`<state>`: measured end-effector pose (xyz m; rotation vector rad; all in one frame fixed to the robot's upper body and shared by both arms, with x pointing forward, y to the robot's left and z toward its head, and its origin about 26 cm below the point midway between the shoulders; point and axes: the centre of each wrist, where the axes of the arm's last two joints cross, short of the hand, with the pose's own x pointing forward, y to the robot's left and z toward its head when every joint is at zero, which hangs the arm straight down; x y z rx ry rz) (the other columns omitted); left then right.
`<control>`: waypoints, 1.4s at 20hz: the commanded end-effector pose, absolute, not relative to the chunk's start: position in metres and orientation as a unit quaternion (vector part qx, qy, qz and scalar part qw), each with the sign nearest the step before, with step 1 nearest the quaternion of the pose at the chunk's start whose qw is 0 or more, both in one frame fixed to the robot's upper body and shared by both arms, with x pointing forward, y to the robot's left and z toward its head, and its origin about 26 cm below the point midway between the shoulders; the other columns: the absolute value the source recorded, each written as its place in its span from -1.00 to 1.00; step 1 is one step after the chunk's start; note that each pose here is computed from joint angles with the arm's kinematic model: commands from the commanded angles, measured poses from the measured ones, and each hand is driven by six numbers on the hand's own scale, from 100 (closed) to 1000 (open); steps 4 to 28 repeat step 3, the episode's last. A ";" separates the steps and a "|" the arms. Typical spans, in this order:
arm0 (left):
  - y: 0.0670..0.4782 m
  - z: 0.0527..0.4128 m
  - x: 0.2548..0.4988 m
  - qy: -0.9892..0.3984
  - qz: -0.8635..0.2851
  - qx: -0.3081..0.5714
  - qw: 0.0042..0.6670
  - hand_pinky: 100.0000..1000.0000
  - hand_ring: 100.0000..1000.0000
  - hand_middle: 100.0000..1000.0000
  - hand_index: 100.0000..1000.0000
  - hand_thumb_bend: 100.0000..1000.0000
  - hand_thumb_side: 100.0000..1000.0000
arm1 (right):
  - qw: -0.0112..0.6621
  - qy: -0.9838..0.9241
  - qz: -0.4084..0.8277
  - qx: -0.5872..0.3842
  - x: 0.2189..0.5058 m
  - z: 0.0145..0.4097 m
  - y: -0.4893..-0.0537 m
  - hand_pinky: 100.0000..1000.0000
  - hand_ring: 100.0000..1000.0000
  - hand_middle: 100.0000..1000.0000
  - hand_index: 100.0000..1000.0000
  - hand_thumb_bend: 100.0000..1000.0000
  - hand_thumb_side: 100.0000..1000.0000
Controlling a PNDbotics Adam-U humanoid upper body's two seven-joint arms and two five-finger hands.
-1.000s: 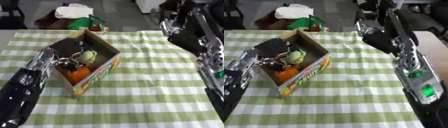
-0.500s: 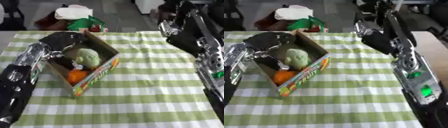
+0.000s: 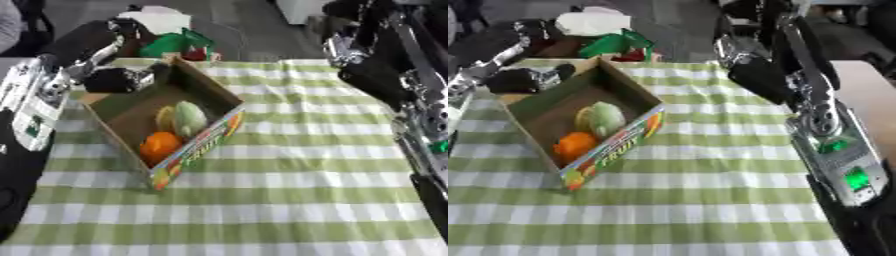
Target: Pick up objects on the table and place them in the box.
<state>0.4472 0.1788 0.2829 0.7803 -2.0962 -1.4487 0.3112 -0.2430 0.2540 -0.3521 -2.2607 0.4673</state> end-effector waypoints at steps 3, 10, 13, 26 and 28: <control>0.198 0.321 0.417 -0.838 -0.437 0.224 0.238 -0.07 0.50 0.43 0.61 -0.42 1.00 | 0.373 -0.898 0.182 -0.145 0.307 0.265 -0.245 0.54 0.68 0.39 0.73 -1.00 -0.46; 0.198 0.321 0.417 -0.838 -0.437 0.224 0.238 -0.07 0.50 0.43 0.61 -0.42 1.00 | 0.373 -0.898 0.182 -0.145 0.307 0.265 -0.245 0.54 0.68 0.39 0.73 -1.00 -0.46; 0.198 0.321 0.417 -0.838 -0.437 0.224 0.238 -0.07 0.50 0.43 0.61 -0.42 1.00 | 0.373 -0.898 0.182 -0.145 0.307 0.265 -0.245 0.54 0.68 0.39 0.73 -1.00 -0.46; 0.198 0.321 0.417 -0.838 -0.437 0.224 0.238 -0.07 0.50 0.43 0.61 -0.42 1.00 | 0.373 -0.898 0.182 -0.145 0.307 0.265 -0.245 0.54 0.68 0.39 0.73 -1.00 -0.46; 0.198 0.321 0.417 -0.838 -0.437 0.224 0.238 -0.07 0.50 0.43 0.61 -0.42 1.00 | 0.373 -0.898 0.182 -0.145 0.307 0.265 -0.245 0.54 0.68 0.39 0.73 -1.00 -0.46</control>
